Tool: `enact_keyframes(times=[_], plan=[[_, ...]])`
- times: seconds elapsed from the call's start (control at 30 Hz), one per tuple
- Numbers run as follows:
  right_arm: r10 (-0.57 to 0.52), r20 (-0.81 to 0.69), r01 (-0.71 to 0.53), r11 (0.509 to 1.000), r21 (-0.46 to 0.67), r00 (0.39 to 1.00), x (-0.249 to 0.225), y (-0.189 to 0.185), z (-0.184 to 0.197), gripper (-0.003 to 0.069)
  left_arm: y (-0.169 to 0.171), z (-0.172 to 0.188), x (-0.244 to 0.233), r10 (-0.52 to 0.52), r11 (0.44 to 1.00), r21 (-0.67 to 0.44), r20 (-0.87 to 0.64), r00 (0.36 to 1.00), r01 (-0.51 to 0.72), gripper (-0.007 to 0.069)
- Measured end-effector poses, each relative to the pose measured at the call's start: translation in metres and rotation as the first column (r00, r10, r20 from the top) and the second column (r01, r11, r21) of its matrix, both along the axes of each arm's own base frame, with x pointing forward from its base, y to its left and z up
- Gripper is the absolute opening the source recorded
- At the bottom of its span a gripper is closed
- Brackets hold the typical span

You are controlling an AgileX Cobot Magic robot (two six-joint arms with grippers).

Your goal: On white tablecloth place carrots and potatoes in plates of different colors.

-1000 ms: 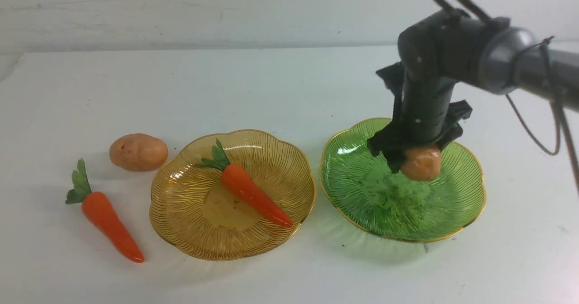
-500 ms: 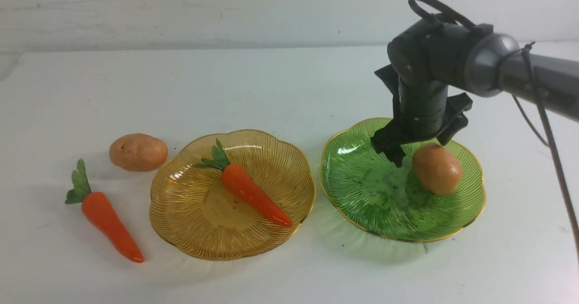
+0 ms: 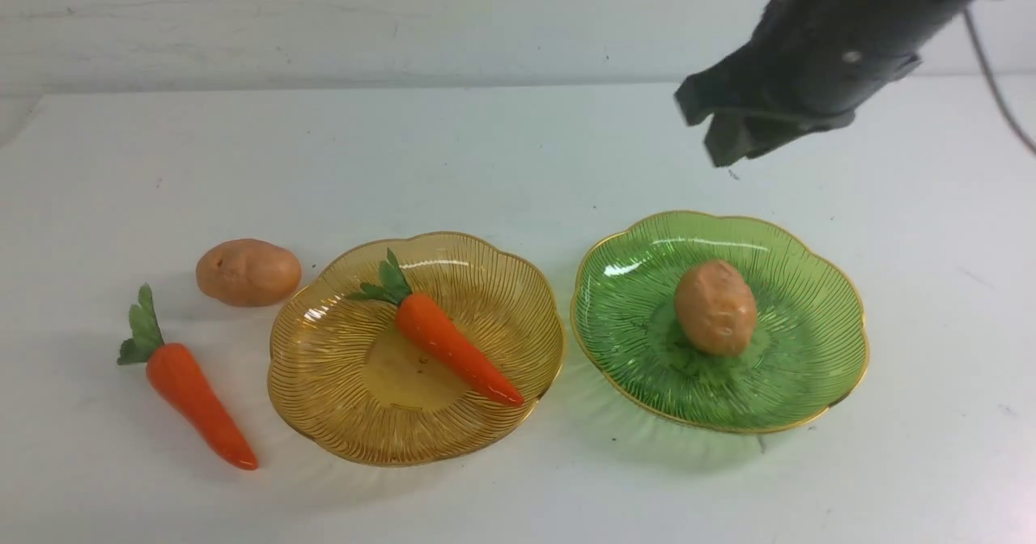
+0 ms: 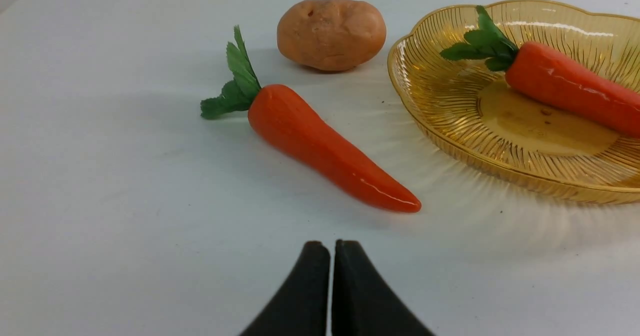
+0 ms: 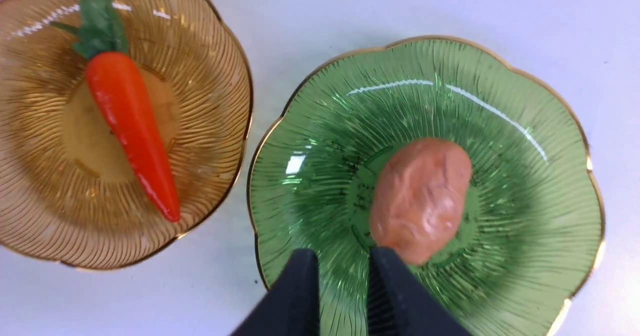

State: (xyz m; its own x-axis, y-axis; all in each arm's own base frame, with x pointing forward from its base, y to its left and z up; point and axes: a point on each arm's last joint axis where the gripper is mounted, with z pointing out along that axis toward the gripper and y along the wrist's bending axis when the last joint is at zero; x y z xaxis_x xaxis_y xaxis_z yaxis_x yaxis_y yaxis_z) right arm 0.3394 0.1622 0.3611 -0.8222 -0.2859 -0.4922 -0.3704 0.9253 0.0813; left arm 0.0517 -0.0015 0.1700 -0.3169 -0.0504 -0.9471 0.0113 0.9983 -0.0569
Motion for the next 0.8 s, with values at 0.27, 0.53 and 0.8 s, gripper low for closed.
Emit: enact_keyframes(times=[0.27,0.53,0.8], plan=[[-0.008,0.149,0.009,1.000,-0.006,0.989,-0.125,-0.064,0.050,-0.0012,-0.004,0.000,0.000,0.011,0.988,-0.155,-0.006,1.000,-0.011,-0.0003],[-0.039,0.470,-0.009,0.995,0.100,0.882,-0.222,-0.113,0.010,-0.0015,-0.019,0.007,-0.001,0.008,0.684,-0.729,-0.045,0.999,-0.039,-0.0003],[-0.064,0.663,-0.046,0.988,0.146,0.746,-0.259,-0.131,-0.018,-0.0015,-0.019,0.052,-0.003,0.035,0.565,-0.819,0.145,0.989,0.100,-0.0003]])
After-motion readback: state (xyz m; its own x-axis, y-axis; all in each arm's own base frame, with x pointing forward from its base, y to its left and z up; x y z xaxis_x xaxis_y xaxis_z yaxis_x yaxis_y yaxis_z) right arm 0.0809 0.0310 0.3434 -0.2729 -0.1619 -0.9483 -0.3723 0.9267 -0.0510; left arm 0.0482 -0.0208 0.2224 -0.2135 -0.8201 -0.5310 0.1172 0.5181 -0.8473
